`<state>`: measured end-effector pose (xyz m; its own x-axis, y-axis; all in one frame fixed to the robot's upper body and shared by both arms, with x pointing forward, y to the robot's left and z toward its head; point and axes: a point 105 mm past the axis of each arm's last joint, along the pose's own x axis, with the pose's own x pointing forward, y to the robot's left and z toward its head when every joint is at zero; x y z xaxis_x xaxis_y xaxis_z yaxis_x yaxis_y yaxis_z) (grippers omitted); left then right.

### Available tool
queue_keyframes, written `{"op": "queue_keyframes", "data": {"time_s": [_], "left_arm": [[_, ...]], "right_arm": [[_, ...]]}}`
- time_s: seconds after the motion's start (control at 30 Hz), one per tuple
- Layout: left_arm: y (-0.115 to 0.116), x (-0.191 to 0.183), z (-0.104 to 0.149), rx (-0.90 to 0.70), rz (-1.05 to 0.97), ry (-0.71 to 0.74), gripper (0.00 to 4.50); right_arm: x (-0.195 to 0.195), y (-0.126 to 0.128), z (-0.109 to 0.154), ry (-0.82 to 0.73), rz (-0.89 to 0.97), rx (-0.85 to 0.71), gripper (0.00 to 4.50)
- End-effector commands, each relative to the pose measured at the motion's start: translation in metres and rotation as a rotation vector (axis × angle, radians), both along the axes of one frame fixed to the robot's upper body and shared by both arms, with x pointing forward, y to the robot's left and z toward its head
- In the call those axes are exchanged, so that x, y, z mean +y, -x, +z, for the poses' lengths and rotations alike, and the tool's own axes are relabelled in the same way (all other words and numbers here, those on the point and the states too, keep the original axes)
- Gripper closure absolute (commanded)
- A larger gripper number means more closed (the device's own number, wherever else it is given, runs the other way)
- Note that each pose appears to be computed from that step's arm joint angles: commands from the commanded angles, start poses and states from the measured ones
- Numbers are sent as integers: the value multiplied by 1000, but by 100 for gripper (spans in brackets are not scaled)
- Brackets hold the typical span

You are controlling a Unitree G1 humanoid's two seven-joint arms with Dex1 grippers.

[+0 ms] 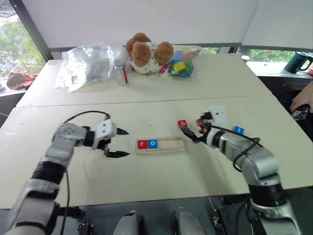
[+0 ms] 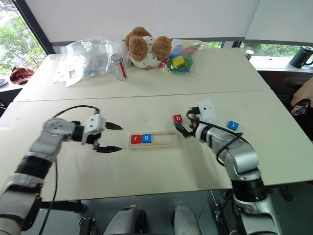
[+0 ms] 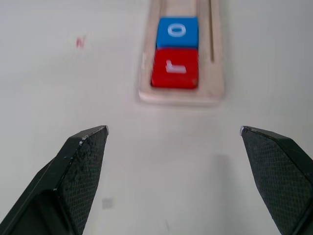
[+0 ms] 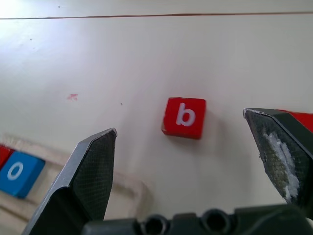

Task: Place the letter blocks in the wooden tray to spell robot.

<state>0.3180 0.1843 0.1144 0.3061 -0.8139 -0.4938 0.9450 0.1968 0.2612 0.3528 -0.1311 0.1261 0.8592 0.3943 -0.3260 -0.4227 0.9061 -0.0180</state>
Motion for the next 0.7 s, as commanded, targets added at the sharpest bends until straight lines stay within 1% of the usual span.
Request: {"op": "queue_keyframes", "data": {"time_s": [0.03, 0.13, 0.27, 0.33, 0.43, 0.53, 0.7], "left_arm": [[8, 2, 37, -77, 72, 72, 4], [14, 2, 54, -105, 132, 110, 4], [20, 1, 65, -129, 173, 125, 4], [21, 0, 69, -141, 191, 131, 4], [21, 1, 71, -146, 210, 143, 4], [20, 1, 69, -144, 220, 144, 4], [16, -1, 65, -144, 226, 147, 4]], "right_arm": [[12, -11, 6, -17, -8, -25, 0], [13, -20, -2, -9, -40, 4, 0], [7, -27, -12, 27, -77, 47, 0], [5, -31, -12, 41, -90, 37, 0], [6, -33, -9, 34, -90, 27, 0], [8, -32, -14, 30, -86, 43, 0], [10, -35, -20, -18, -120, 76, 0]]}}
